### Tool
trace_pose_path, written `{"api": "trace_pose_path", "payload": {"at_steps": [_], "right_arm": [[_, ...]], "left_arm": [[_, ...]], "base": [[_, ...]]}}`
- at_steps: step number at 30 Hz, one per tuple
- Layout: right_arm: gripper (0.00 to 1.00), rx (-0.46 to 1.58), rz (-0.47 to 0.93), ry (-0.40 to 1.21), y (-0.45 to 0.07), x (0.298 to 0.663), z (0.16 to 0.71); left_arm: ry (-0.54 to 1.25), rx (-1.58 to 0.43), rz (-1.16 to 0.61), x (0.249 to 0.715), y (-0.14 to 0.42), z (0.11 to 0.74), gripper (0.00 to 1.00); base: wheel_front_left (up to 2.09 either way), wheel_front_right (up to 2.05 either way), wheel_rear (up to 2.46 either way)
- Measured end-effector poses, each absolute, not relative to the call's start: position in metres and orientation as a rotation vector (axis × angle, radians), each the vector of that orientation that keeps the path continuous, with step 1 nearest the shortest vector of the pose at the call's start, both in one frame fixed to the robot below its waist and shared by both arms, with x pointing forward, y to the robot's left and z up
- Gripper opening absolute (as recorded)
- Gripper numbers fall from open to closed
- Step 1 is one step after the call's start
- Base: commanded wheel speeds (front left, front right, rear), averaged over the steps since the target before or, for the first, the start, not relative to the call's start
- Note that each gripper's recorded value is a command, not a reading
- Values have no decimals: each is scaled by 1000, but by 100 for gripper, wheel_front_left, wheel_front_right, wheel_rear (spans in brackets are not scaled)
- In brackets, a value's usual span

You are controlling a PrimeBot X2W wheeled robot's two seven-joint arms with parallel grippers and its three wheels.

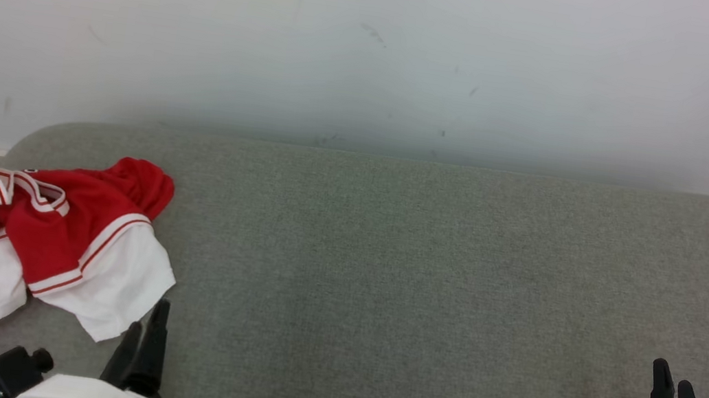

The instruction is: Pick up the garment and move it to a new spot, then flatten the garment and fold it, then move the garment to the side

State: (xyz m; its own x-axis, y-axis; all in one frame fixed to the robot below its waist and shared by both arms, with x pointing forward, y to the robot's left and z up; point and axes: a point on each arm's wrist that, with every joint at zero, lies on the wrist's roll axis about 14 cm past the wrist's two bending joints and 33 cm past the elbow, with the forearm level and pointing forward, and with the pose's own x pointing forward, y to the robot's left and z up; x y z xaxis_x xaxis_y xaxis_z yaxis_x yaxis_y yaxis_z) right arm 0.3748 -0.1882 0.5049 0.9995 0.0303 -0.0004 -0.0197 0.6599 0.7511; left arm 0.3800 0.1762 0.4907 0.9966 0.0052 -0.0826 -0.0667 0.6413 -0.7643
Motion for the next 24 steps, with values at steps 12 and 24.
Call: {"api": "trace_pose_path", "payload": {"at_steps": [12, 24], "right_arm": [[100, 657, 67, 28, -179, 373, 500], [100, 519, 60, 46, -180, 366, 488]], "left_arm": [[73, -657, 53, 376, 180, 489, 100], [67, -470, 41, 374, 177, 487, 100]], "base": [[0, 0, 0], [0, 0, 0]]}}
